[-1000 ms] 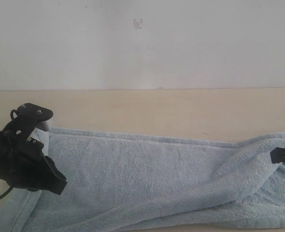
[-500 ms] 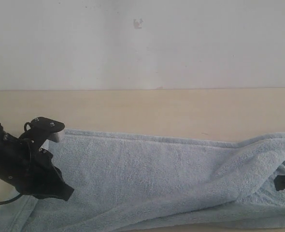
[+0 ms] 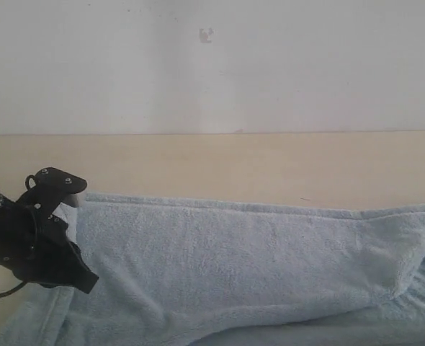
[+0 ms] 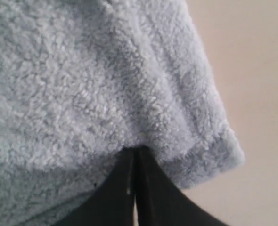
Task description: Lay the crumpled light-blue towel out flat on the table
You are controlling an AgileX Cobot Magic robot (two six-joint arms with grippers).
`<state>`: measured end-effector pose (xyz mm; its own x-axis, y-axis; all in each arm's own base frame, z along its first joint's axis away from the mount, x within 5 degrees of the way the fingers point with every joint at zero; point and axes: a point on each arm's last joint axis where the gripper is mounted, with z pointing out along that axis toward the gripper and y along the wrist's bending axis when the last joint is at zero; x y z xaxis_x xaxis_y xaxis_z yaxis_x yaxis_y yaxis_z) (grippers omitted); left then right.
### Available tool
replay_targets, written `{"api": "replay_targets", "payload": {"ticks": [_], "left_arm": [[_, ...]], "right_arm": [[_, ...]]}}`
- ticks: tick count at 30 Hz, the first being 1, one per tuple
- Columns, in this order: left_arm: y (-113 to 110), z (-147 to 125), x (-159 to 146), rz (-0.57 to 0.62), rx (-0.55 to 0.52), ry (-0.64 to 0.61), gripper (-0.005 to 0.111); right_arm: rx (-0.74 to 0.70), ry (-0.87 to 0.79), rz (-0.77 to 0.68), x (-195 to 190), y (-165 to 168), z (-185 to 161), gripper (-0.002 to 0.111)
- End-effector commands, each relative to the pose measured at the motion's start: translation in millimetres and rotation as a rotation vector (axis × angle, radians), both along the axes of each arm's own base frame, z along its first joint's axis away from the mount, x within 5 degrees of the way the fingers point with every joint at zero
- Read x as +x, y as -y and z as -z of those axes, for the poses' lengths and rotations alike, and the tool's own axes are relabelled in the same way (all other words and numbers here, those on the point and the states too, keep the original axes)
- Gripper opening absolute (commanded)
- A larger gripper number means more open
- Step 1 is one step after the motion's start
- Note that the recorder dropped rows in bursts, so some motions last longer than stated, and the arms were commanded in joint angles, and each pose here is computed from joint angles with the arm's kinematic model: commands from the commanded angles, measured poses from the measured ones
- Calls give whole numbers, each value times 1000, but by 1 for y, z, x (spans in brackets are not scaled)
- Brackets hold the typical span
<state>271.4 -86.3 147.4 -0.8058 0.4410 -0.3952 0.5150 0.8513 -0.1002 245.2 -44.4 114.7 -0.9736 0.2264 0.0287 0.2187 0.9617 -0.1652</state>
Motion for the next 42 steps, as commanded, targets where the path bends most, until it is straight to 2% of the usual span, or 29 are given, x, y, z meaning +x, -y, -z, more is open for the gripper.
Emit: {"api": "replay_targets", "payload": {"ticks": [1,5,9,12,15,17,21,24,28,32,35,39,40,42], "left_arm": [[-8,1,6,-42,4,11,4],[-8,8,11,-56,-4,-8,4],[3,-4,24,-55,-107,-16,4],[13,-15,30,-34,-214,3,4],[18,-13,30,50,-247,32,4],[18,-3,31,74,-235,7,4],[16,22,33,114,-178,-41,4],[15,30,35,170,-139,-49,4],[13,27,38,179,-93,-50,4],[6,15,39,126,-26,-62,4],[-9,11,38,21,70,-96,4],[-43,5,35,-209,268,-147,4],[-53,-3,36,-264,320,-108,4],[-60,-21,36,-308,360,-28,4]], "right_arm": [[-155,-126,26,-14,16,7,0],[-148,-61,54,-8,15,6,0],[-67,94,92,11,8,-12,0],[50,226,125,21,-2,-28,0],[199,328,128,26,-15,-39,0],[315,372,114,29,-25,-46,0],[493,393,2,30,-42,-51,0],[593,422,-39,31,-51,-55,0],[626,440,-45,33,-53,-57,0],[633,444,-36,33,-54,-57,0],[663,444,-14,33,-56,-59,0],[720,426,-11,31,-60,-61,0],[730,426,-13,31,-61,-61,0],[732,428,-12,31,-61,-61,0]]}}
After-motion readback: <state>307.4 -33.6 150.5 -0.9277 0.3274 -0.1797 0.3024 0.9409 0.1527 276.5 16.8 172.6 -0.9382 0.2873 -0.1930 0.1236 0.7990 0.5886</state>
